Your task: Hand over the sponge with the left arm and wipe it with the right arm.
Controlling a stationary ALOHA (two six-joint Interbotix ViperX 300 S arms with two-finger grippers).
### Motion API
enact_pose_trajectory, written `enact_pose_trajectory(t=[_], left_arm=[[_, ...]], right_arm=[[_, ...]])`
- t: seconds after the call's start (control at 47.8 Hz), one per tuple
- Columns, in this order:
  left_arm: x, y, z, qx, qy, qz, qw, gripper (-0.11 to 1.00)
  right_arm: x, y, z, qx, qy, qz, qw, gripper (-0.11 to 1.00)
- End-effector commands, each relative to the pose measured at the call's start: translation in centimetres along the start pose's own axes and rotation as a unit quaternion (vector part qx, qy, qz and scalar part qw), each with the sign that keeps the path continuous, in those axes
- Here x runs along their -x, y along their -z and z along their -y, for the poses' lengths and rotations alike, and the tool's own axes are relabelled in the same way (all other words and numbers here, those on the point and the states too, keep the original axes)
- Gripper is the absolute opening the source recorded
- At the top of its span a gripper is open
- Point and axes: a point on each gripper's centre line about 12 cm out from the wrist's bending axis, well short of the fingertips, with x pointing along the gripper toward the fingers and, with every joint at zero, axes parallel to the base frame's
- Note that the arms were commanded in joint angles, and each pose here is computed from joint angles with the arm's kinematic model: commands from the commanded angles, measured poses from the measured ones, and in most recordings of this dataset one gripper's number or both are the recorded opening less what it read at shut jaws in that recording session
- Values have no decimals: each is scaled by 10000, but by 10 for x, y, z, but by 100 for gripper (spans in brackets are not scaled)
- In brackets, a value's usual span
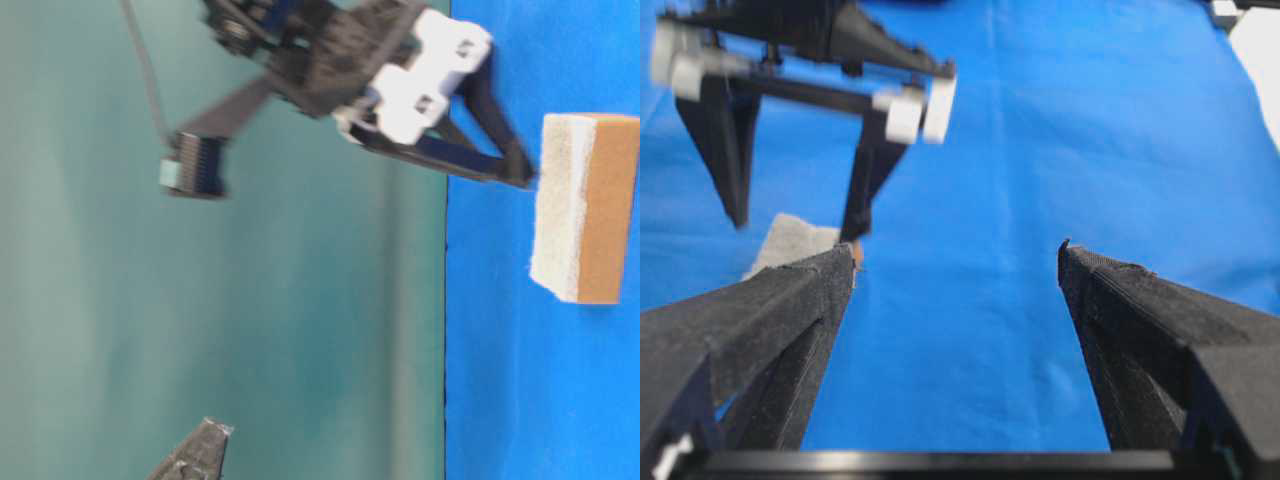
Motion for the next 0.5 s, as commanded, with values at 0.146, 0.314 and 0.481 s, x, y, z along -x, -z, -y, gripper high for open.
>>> enact_pose_trajectory(t=[0.146,0.314,0.481], left_arm=[[0,-7,0,-4,-5,124,9999,80],[0,-6,0,-12,-4,116,9999,80],[0,-6,0,4,-5,116,9999,80]], right_arm=[[58,-32,-5,30,-24,643,9979,74],[84,-37,-12,88,-143,938,9955,74],[91,-34,-15,94,-221,1059,9941,74]])
